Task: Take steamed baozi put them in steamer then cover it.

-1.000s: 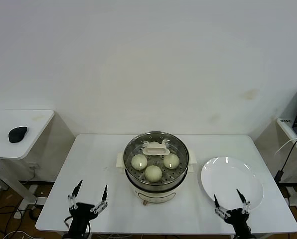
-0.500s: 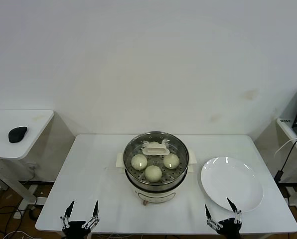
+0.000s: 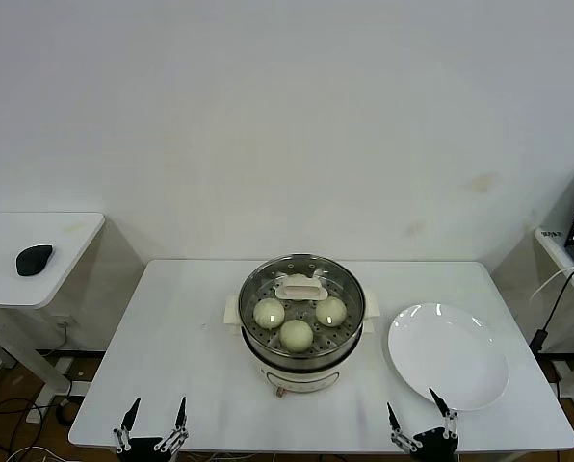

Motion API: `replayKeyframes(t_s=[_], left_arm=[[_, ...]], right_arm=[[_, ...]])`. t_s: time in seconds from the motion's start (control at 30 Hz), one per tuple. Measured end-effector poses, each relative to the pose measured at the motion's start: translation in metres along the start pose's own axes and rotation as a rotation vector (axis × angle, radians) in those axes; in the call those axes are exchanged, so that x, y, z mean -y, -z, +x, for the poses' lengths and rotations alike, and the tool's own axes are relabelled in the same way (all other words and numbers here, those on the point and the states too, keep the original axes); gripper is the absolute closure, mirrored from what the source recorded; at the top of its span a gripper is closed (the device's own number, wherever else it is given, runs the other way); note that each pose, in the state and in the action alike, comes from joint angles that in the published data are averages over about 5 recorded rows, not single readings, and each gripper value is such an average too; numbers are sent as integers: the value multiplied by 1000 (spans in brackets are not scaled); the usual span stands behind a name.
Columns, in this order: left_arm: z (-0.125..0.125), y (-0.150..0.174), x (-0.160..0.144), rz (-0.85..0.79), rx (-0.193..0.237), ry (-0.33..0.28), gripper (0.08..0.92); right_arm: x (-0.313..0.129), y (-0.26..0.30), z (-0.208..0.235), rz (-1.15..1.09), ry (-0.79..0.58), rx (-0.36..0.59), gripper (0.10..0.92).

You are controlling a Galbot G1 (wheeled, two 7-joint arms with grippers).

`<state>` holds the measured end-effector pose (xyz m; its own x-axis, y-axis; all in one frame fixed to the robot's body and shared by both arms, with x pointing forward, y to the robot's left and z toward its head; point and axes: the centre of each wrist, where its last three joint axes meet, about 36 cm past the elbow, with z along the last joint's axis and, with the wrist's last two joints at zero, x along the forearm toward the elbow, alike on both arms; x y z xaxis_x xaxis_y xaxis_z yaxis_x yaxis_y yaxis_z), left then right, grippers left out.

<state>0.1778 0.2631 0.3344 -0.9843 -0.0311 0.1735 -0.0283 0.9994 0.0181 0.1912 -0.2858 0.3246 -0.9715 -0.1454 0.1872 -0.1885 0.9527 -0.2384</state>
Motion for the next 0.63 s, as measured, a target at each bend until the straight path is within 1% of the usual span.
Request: replayKeyframes(t_s=[0.27,0.63], left_arm=[[2,-2,0,-12,-9,-6,177],[3,-3,0,-17,0,-10,177]], right_arm=[[-3,0,2,-6,7,-6,200],[-8,5,1,-35,12,-12,200]])
